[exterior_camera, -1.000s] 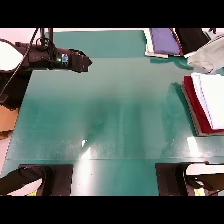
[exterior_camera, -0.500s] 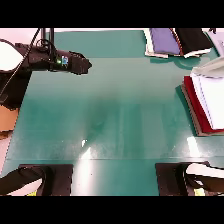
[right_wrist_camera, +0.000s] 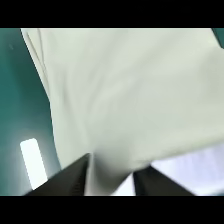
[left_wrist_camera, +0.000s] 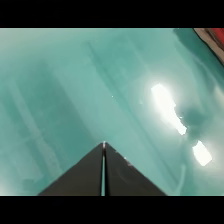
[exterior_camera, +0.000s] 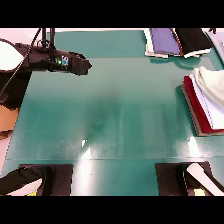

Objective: Fold the shirts.

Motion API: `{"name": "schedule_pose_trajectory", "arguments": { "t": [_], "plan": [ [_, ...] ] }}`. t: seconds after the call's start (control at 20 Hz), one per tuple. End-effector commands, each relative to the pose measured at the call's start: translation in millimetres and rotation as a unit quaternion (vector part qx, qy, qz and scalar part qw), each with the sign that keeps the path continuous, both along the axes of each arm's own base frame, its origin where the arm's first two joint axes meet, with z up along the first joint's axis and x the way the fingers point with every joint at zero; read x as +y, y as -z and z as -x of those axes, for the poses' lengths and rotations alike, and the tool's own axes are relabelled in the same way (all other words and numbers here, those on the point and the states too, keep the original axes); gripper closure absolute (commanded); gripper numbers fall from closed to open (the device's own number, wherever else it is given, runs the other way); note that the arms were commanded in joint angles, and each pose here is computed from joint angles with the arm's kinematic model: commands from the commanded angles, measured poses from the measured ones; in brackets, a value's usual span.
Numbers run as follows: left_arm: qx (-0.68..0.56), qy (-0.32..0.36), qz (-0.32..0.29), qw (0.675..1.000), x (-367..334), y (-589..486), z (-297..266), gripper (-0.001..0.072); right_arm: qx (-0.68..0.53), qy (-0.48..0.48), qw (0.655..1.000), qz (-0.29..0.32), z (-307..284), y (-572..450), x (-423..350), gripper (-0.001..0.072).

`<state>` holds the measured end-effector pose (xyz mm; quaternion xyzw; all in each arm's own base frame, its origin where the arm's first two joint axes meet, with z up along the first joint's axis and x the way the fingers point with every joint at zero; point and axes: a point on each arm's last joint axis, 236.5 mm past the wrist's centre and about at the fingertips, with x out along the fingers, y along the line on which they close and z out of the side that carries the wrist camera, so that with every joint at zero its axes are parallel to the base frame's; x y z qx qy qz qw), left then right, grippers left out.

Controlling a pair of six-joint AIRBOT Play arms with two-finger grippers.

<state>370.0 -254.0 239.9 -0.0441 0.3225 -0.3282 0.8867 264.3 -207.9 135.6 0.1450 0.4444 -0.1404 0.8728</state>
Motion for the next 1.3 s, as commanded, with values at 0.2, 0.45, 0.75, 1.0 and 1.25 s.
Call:
{"name": "schedule_pose_trajectory", "arguments": {
  "t": [0.2, 0.45, 0.75, 1.0, 1.25],
  "plan": [
    [-0.005, 0.003, -0.005, 1.000, 0, 0, -1, 0.0680, -0.016, 0.118, 0.992, 0.032, 59, -15, -25, 0.0198],
    [-0.010, 0.001, -0.004, 1.000, 1, -1, -3, 0.0679, -0.253, -0.015, 0.966, -0.045, -45, -128, 63, 0.0200],
    [-0.020, -0.008, -0.023, 0.999, 8, 1, -8, 0.0680, -0.238, -0.242, 0.935, -0.101, -89, -126, 223, 0.0202],
    [-0.041, -0.016, -0.010, 0.999, 7, -9, -15, 0.0679, -0.193, -0.361, 0.901, -0.145, -90, -103, 314, 0.0648],
    [-0.047, -0.019, -0.006, 0.999, 7, -12, -17, 0.0680, -0.179, -0.391, 0.890, -0.154, -90, -93, 340, 0.0694]
  ]
}}
